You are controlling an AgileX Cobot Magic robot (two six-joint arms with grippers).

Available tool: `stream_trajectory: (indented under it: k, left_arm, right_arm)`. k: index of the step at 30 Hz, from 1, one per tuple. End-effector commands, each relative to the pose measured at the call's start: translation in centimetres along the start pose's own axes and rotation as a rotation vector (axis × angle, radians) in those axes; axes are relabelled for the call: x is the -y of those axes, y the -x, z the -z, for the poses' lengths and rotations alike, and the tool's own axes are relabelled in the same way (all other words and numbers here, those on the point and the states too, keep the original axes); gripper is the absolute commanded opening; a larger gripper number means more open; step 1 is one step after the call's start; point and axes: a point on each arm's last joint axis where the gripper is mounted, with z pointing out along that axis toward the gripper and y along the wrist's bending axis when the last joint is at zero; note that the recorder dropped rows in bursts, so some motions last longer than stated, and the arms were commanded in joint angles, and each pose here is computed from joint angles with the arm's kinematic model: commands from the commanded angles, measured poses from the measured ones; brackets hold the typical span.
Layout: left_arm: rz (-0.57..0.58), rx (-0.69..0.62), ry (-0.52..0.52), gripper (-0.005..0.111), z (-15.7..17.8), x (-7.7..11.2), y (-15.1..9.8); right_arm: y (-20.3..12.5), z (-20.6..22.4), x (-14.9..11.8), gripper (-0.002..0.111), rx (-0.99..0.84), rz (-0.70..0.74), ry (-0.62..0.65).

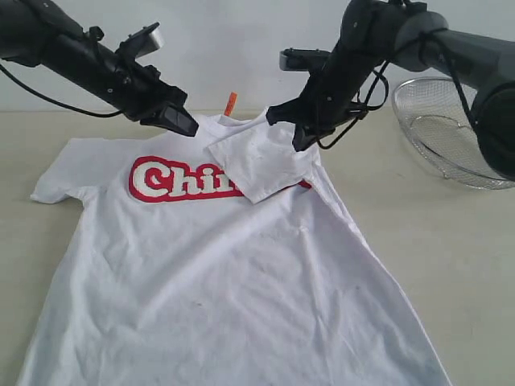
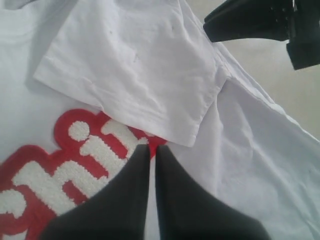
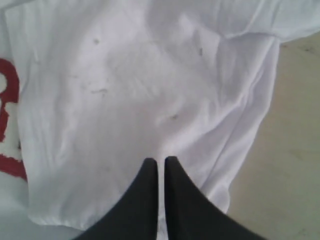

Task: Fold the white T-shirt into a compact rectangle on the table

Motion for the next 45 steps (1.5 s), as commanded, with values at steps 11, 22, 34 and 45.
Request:
stream_trajectory:
  k: [11,22,34,45]
  left_arm:
    - [-0.018,0.025,0.001,0.005,1.6,1.1,0.9]
    - [-0.011,0.022,-0.002,0.005,1.6,1.2,0.8]
    - [-0.019,0.005,0.016,0.005,1.6,1.0,0.7]
    - [0.001,0.005,0.019,0.005,2.1,0.9,0.7]
  right_arm:
    - [-1.2,-2.9,0.9,0.000,-0.078,-0.017,-0.017]
    - [-2.3,-4.5,2.8,0.000,-0.157,-0.012,-0.170]
    - [-2.3,-3.9,3.8,0.000,-0.167,-0.023,-0.248]
    - [-1.0,-0.6,4.5,0.000,-0.063,-0.083,-0.197]
